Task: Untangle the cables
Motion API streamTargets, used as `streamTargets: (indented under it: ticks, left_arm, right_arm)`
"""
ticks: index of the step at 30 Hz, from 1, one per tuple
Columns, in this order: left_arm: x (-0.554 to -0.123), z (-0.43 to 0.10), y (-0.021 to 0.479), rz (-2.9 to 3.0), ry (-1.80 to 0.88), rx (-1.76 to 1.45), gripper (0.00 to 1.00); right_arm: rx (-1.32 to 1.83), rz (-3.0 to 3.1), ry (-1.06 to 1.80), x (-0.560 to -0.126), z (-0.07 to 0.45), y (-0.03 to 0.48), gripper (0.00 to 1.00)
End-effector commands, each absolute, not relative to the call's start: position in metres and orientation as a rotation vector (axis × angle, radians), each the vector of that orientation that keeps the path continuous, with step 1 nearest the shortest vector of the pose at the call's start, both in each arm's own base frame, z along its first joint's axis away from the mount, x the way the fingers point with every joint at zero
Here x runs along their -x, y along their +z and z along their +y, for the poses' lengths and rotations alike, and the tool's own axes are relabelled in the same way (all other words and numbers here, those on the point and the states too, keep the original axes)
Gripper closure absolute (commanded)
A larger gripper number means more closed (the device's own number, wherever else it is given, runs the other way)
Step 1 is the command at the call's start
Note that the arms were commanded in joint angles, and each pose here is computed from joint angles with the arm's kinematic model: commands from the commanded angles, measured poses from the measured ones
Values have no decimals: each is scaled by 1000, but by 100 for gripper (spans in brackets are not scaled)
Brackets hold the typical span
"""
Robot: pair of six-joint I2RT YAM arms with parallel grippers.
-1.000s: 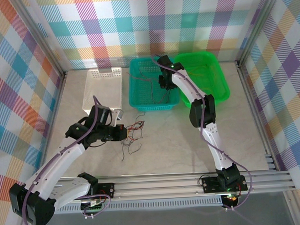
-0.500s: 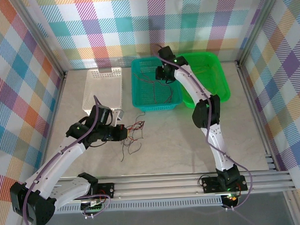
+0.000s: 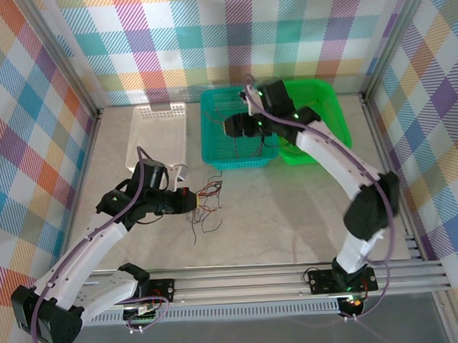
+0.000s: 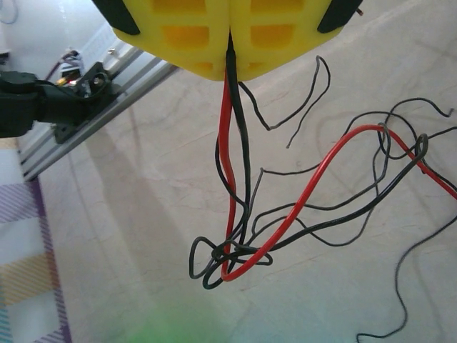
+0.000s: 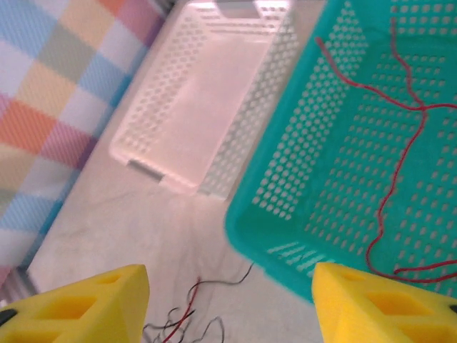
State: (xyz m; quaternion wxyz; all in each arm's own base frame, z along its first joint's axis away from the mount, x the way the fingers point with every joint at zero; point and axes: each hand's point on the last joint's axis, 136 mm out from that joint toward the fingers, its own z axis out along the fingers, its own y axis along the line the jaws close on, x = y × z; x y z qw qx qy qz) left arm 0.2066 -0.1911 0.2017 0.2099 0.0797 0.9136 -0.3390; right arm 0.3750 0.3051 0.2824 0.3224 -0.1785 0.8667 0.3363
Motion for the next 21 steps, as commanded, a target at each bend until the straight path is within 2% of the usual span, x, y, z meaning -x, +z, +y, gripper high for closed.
streamTargets:
  ticks: [1,6,10,16,18,21]
  left_arm:
    - [-201,-205,214,2509,-1094,-194,100]
    - [-197,-215,213,2488,-1192,-168,100]
    - [-194,-220,207,2505,-1199,-184,100]
    - [-194,-223,202,2502,-1202,-193,100]
    - [-194,-225,199,2507,-1206,-190,100]
    - [-195,-225,198,2510,-1197,-188,100]
  right_arm:
    - [622,2200,1013,-331,317,268,37]
    - [620,2201,1121,-289,316,218,37]
    - [683,2170,1207,-266,336,202,38]
    - [711,2176,1234,-260,355,183,40]
    - [711,2190,1217,-260,359,177,46]
    - [694,2199,1163,-262,355,175,69]
